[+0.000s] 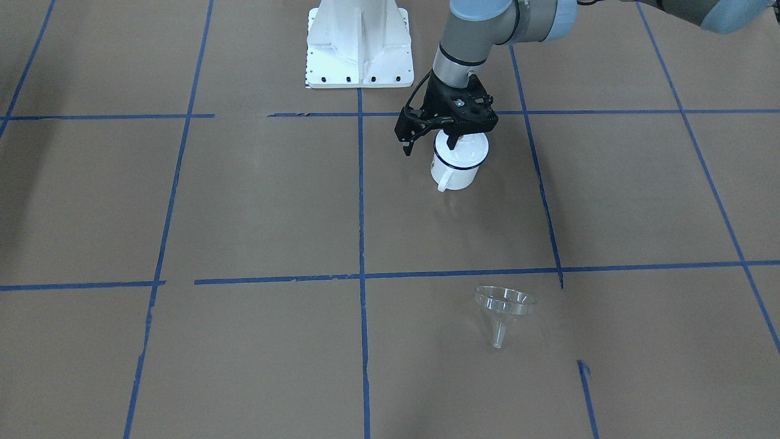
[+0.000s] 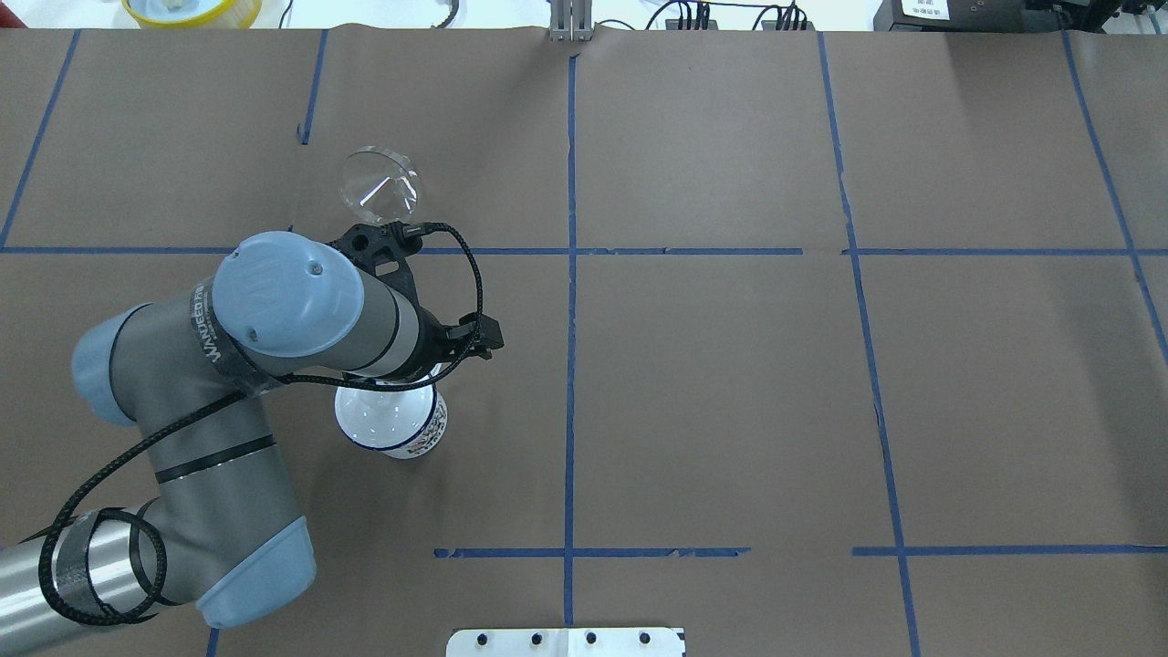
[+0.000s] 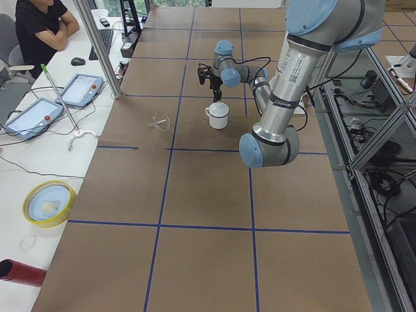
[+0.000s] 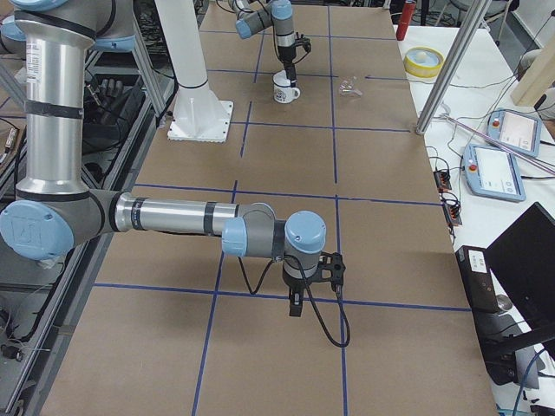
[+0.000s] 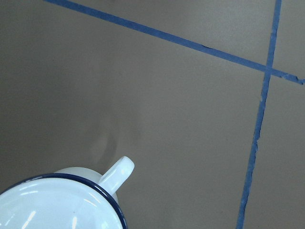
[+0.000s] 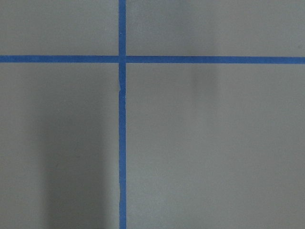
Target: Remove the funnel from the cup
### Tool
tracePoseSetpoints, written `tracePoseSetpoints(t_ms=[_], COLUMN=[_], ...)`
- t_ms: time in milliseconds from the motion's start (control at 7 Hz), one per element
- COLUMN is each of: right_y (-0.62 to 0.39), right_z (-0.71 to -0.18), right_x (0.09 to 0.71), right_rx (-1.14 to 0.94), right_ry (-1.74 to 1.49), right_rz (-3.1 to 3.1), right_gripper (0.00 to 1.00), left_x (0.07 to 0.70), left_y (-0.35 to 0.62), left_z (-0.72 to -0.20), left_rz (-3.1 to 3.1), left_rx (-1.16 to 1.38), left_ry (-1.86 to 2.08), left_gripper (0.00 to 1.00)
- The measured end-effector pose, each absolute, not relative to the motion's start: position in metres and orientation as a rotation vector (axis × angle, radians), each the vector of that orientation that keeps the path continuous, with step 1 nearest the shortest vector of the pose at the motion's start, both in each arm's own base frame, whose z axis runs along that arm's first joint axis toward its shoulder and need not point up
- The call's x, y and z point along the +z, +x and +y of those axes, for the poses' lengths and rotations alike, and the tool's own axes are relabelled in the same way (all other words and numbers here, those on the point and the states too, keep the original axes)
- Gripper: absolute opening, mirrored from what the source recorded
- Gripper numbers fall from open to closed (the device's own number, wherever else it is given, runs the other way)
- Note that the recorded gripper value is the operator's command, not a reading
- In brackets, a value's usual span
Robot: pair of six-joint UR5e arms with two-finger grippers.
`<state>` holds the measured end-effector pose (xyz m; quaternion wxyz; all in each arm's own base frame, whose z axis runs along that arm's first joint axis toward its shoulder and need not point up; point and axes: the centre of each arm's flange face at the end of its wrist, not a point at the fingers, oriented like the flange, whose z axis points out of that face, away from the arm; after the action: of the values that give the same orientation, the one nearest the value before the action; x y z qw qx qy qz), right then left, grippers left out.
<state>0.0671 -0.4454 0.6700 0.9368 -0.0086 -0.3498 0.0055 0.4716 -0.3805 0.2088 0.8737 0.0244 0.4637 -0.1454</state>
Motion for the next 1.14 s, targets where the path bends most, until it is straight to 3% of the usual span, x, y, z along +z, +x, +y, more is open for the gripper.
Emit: tracePoseSetpoints(t_ms=[571,1143], right_y=[0.067,0.067], right_z=[-0.445,-0.445], right_x=[0.67,0.67], right_rx=[0.011,0.011], right_ry=[-0.018,-0.018], right_rz=[-0.715,-0.715], right_gripper=[1.0,1.0], left_x=[0.189,0.195], left_y=[0.437,0.33], left_z=[-0.383,-0.45], left_rz=[0.982,0.899], left_rx=[-0.308,-0.217], left_ry=[0.085,0.313], left_gripper=[1.0,1.0])
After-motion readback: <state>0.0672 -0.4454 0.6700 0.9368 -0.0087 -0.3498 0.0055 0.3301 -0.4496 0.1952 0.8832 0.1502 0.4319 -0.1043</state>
